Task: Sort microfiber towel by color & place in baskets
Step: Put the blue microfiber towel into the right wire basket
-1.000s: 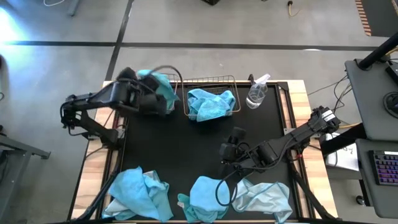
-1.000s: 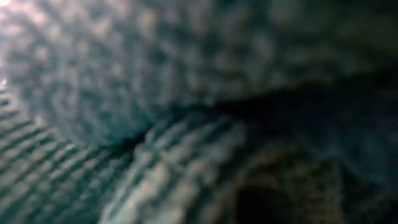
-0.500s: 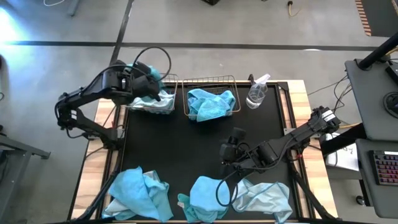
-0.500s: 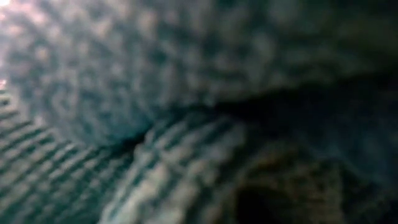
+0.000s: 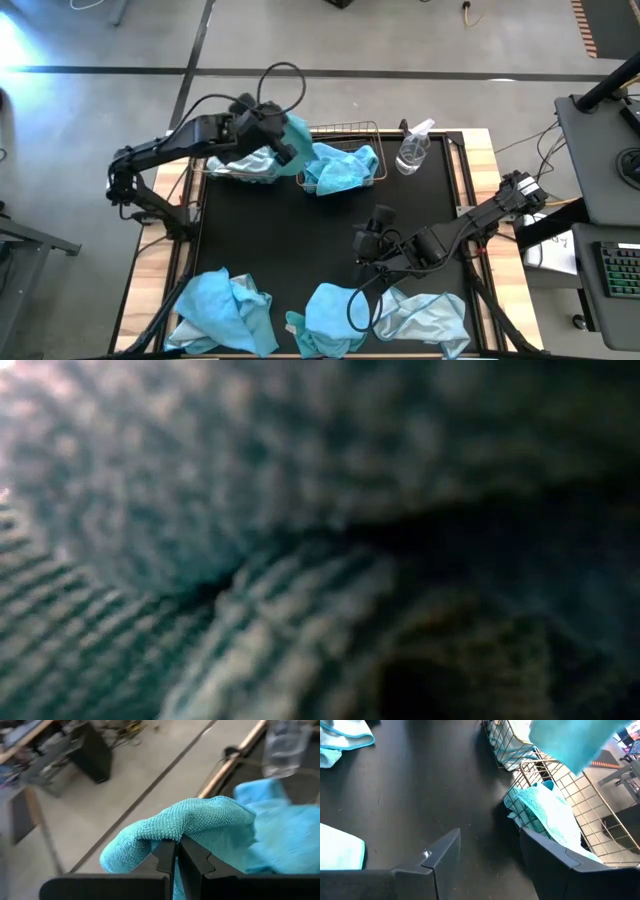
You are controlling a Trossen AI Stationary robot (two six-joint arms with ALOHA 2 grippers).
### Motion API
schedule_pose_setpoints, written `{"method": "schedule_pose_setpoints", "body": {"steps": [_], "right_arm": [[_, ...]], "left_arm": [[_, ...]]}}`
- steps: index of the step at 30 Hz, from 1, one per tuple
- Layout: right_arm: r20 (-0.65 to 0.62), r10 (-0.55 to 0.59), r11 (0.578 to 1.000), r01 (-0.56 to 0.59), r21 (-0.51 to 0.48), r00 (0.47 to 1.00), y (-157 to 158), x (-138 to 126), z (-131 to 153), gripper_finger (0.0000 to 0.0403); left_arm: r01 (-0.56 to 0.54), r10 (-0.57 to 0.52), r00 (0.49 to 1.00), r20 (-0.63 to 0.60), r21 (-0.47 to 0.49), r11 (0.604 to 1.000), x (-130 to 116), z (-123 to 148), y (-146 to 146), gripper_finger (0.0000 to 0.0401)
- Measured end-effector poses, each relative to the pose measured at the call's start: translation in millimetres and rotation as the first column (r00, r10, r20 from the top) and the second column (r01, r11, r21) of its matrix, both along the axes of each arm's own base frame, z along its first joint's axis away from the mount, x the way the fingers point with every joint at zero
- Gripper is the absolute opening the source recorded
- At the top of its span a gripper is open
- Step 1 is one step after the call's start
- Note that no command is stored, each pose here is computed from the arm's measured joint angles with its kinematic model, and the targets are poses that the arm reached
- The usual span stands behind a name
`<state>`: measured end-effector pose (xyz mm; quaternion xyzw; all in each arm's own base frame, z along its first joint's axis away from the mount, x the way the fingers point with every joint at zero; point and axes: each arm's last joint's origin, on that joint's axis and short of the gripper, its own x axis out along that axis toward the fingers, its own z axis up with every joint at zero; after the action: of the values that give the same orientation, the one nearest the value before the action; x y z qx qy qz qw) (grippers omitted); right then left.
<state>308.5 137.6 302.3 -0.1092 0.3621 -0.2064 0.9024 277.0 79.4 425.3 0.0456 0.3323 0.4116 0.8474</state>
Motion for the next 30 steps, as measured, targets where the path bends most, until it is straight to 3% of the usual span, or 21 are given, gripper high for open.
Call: {"method": "schedule_pose_setpoints", "body": {"steps": [7, 14, 18, 22, 30], "right_arm": [[-0.009, 0.0, 1.0, 0.0, -0.004, 1.0, -0.3, -0.7, -1.1, 0.0201], [-0.009, 0.0, 1.0, 0.0, -0.005, 1.0, -0.4, -0.7, -1.2, 0.0201], [-0.009, 0.0, 1.0, 0.0, -0.004, 1.0, -0.3, -0.7, -1.1, 0.0201], [-0.01, 0.0, 1.0, 0.0, -0.005, 1.0, -0.4, -0.7, -1.3, 0.0201], [-0.042, -0.013, 1.0, 0.013, -0.014, 0.999, -2.0, -3.9, -3.4, 0.0201]], "left_arm": [[0.112, -0.105, 0.989, 0.101, -0.067, 0.991, 23.1, -6.5, 23.7, 0.0], [0.1, -0.096, 0.994, 0.054, -0.086, 0.991, 39.7, -26.6, 50.7, 0.0], [0.15, -0.145, 0.988, 0.043, -0.151, 0.977, 51.7, -42.6, 62.5, 0.0], [0.185, -0.179, 0.982, 0.052, -0.151, 0.971, 64.2, -52.0, 68.0, 0.0002], [0.235, -0.235, 0.972, 0.029, -0.228, 0.945, 64.6, -59.9, 67.2, 0.0059]]}}
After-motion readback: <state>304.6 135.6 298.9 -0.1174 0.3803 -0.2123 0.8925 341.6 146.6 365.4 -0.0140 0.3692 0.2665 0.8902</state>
